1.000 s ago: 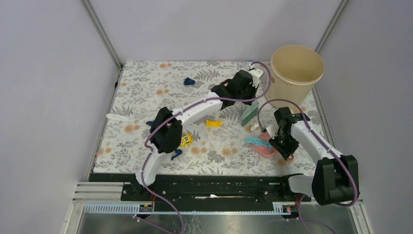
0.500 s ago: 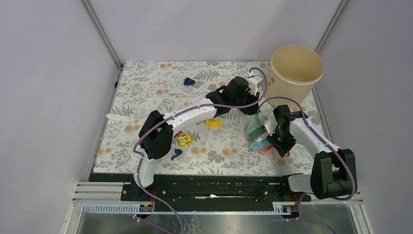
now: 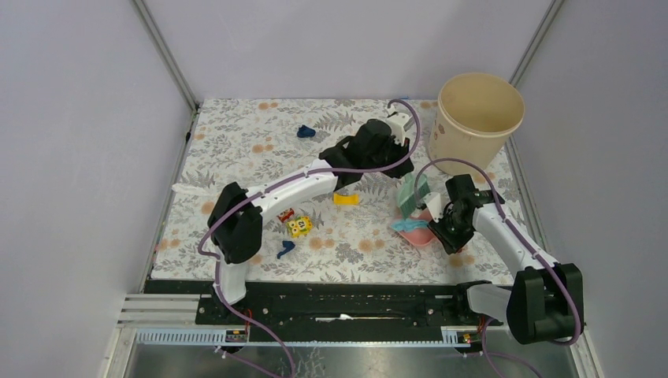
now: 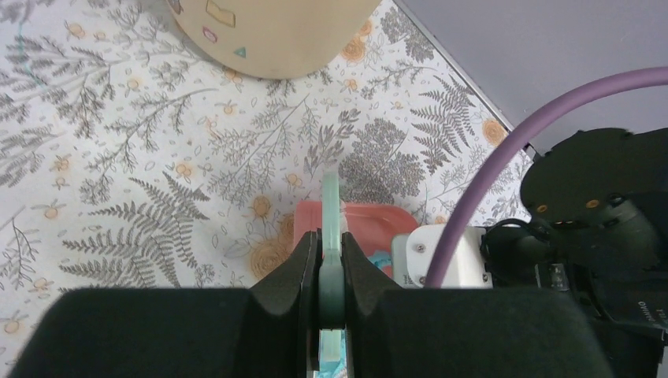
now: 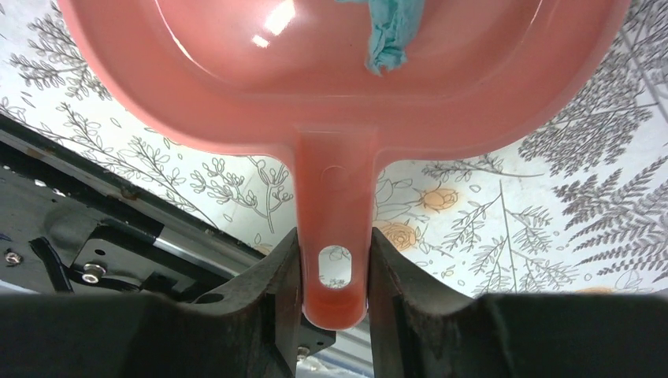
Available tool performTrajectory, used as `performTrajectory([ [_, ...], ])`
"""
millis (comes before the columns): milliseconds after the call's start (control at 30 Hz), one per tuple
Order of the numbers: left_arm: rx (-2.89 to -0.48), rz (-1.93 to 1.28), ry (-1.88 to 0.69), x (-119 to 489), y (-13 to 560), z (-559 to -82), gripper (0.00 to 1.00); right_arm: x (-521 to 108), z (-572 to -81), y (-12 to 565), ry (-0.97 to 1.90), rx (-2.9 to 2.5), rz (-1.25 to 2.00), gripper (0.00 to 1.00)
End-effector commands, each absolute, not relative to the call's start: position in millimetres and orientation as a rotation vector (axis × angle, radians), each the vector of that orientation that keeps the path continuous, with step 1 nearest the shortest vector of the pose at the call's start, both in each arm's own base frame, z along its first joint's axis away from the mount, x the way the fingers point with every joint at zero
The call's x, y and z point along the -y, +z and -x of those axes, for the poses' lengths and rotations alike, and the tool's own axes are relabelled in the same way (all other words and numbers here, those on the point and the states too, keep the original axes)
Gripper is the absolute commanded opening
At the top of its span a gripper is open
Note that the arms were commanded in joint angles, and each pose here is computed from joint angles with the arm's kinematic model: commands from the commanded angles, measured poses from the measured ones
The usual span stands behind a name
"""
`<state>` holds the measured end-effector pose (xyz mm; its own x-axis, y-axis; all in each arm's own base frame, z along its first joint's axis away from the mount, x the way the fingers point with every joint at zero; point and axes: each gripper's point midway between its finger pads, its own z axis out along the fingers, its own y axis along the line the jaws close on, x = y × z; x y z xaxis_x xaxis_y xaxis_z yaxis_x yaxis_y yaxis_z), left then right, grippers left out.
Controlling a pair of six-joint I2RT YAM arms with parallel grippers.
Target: Sweep away the paper scraps from the table
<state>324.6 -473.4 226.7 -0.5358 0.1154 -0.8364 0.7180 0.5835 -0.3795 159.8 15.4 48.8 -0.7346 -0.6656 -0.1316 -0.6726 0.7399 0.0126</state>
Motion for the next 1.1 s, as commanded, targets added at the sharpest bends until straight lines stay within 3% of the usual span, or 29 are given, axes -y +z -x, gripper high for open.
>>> performTrajectory([
  [0, -1.968, -0.605, -1.070, 472, 267, -315, 0.00, -28, -171, 55, 0.158, -2.708, 1.107, 0.00],
  [400, -2.101, -0.511, -1.077, 435, 248, -337, 0.00, -47, -163, 64, 0.270, -2.517, 1.184, 0.00],
  [1067, -1.919, -0.290, -1.198, 394, 317, -324, 0.00, -60, -159, 63, 0.357, -2.450, 1.188, 0.00],
])
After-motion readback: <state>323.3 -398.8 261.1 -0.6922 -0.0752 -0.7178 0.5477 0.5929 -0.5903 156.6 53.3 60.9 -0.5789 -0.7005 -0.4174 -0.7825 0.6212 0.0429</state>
